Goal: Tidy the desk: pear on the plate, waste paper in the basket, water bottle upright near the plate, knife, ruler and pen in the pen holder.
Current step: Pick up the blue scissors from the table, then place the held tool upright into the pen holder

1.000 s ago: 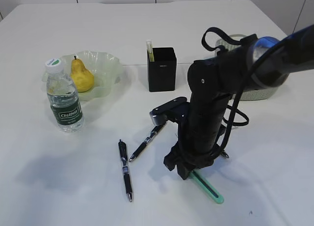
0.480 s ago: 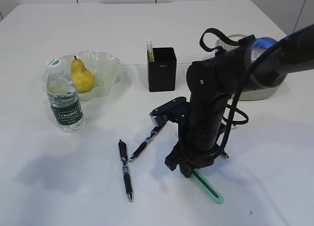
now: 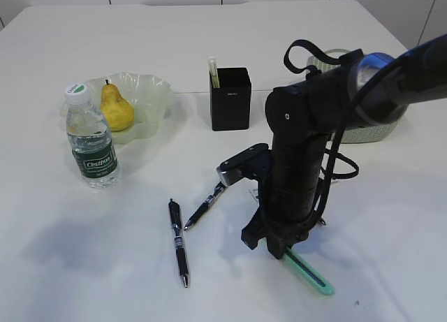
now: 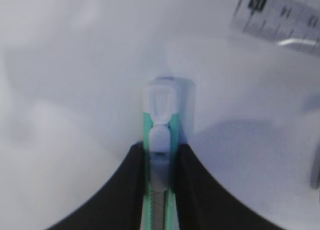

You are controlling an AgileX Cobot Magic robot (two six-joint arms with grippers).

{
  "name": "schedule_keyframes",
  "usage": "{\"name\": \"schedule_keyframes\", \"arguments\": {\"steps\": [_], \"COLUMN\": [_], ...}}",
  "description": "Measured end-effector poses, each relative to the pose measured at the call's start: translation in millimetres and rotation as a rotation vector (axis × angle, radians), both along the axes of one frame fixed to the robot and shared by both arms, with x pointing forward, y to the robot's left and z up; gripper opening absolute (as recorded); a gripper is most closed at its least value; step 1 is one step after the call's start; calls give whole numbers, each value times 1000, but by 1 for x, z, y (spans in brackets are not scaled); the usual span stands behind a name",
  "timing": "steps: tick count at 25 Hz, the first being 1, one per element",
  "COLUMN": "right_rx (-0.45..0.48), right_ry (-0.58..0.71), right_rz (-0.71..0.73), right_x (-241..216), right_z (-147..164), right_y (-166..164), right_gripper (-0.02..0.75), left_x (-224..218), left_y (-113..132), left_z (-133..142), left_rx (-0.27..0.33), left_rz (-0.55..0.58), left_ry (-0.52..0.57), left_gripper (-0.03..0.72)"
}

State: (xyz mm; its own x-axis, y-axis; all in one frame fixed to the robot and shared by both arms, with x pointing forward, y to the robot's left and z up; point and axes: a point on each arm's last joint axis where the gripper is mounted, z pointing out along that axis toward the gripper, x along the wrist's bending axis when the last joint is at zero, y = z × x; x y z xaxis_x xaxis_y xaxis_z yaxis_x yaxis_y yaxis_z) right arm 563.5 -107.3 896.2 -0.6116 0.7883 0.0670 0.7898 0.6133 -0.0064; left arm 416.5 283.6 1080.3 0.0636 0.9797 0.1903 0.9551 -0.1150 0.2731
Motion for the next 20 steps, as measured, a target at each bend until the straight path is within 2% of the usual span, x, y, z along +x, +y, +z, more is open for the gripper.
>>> {"name": "schedule_keyframes", "arguments": {"steps": [5, 8, 16, 20], "right_rx": [-50, -49, 17, 71], "right_ry": [132, 187, 100, 11], "right_rz": [3, -3, -28, -53], "right_x": [-7, -8, 12, 18], "right_z": [8, 18, 47, 81], "right_y": [-2, 1, 14, 17], "right_gripper": [155, 155, 155, 155], "left_x": [0, 0, 0, 0], "left_y": [0, 0, 0, 0], "left_z": [0, 0, 0, 0], "left_rx": [0, 0, 0, 0], "left_rz": [0, 0, 0, 0], "left_ry": [0, 0, 0, 0], "left_gripper": [520, 520, 520, 520]}}
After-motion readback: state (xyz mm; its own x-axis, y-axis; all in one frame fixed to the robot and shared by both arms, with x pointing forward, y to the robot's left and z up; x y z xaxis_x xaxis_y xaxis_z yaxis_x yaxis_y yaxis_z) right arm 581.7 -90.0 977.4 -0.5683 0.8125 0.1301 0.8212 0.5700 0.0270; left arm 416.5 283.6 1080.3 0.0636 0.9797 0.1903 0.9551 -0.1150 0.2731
